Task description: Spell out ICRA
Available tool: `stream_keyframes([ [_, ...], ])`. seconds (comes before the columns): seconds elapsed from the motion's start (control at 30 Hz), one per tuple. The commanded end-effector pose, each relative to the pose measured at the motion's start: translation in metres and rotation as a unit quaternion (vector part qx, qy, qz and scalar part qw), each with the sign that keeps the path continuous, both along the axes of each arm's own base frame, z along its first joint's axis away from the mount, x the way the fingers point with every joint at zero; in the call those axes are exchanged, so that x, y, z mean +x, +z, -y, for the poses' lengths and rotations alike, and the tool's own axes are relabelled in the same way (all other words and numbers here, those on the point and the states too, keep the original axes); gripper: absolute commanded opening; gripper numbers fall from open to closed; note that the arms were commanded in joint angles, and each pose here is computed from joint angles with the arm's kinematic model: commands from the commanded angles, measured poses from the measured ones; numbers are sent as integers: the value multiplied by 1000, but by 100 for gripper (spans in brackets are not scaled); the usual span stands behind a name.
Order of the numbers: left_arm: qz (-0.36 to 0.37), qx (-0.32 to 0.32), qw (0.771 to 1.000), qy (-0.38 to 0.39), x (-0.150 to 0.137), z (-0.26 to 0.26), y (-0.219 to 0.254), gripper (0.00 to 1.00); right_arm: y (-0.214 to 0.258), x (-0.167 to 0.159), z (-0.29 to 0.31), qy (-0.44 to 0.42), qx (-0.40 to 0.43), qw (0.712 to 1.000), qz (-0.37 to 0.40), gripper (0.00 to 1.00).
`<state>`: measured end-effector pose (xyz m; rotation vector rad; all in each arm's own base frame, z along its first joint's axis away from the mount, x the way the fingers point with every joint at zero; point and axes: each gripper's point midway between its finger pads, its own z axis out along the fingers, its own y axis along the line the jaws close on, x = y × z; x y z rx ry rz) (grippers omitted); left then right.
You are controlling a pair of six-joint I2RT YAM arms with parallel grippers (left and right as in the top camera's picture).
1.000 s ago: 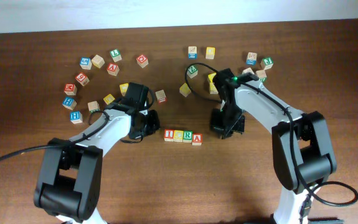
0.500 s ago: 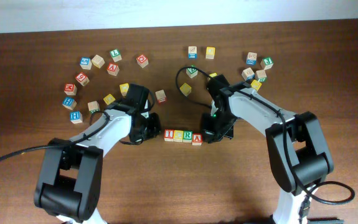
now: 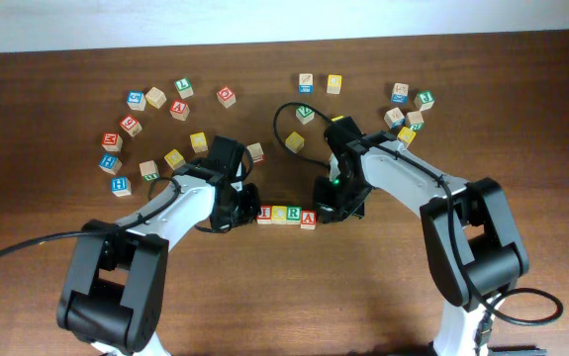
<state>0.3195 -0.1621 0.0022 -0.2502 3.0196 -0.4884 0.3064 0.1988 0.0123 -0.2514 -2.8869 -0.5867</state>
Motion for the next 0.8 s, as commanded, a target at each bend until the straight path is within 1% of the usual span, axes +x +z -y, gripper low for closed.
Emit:
stream_keyframes([
  [0.0,-12,-2,1000,-11,-6,2,-4,0,2,-1,-6,-1,13,1000,0,4],
  [0.43,-13,3,1000,-10,-7,0,-5,0,2,1,-6,0,12,1000,4,4],
  [0.5,-8,16,1000,-8,-5,-4,-5,0,1,0,-2,0,5,1000,4,4],
  [0.6,3,37,999,-2,3,-11,-1,0,3,0,19,-5,-52,999,-3,4],
  [0.63,5,44,999,1,6,-14,1,0,6,1,23,-8,-57,998,-6,4],
  [0.77,12,110,993,34,18,-50,22,0,25,4,30,22,-62,998,-2,4],
])
